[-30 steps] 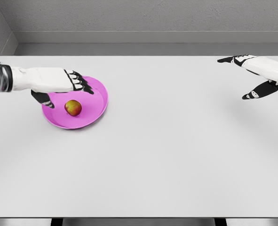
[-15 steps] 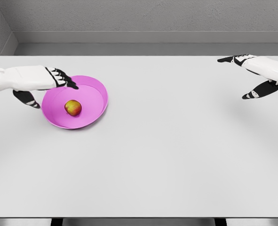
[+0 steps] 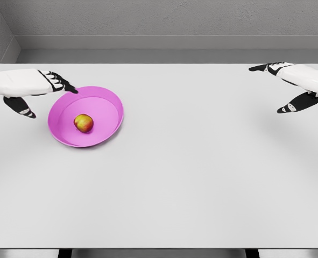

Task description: Put the apple on the plate with both arms

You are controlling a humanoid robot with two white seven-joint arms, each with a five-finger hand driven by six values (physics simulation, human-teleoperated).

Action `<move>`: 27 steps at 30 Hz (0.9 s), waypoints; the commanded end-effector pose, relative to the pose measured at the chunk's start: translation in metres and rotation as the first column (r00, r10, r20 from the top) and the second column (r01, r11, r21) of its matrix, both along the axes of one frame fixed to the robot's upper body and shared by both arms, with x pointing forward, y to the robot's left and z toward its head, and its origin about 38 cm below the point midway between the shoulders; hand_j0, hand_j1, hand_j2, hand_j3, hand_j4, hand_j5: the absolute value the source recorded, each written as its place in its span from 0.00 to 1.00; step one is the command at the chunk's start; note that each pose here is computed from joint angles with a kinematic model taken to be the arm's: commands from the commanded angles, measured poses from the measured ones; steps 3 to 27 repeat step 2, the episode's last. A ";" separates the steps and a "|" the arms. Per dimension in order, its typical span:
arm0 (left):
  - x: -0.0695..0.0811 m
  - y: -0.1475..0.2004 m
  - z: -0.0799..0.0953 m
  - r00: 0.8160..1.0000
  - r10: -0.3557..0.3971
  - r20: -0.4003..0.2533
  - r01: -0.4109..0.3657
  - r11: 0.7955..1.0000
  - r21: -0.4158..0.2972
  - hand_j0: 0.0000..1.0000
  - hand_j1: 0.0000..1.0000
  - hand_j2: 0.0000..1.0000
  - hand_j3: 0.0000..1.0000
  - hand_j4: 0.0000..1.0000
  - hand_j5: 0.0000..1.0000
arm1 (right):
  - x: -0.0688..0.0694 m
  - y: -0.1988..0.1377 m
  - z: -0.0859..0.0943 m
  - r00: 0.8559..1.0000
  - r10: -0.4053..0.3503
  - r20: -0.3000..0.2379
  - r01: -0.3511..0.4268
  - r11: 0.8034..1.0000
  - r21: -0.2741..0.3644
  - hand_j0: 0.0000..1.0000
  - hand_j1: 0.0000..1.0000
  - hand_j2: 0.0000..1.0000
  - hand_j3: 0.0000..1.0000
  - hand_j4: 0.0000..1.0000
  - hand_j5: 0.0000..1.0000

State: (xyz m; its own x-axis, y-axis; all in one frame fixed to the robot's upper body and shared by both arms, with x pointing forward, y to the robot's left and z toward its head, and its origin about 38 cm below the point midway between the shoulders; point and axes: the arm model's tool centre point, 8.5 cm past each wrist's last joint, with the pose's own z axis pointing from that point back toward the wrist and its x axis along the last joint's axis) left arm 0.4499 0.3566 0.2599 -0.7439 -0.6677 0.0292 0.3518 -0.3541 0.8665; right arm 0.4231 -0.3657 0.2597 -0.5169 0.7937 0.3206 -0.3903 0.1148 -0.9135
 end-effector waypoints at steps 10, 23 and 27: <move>0.000 0.001 0.001 1.000 0.007 0.000 -0.007 1.000 -0.005 1.00 1.00 1.00 1.00 1.00 1.00 | 0.000 0.000 0.000 1.000 0.000 -0.001 0.000 1.000 0.004 1.00 1.00 1.00 1.00 1.00 1.00; 0.000 0.001 0.001 1.000 0.007 0.000 -0.007 1.000 -0.005 1.00 1.00 1.00 1.00 1.00 1.00 | 0.000 0.000 0.000 1.000 0.000 -0.001 0.000 1.000 0.004 1.00 1.00 1.00 1.00 1.00 1.00; 0.000 0.001 0.001 1.000 0.007 0.000 -0.007 1.000 -0.005 1.00 1.00 1.00 1.00 1.00 1.00 | 0.000 0.000 0.000 1.000 0.000 -0.001 0.000 1.000 0.004 1.00 1.00 1.00 1.00 1.00 1.00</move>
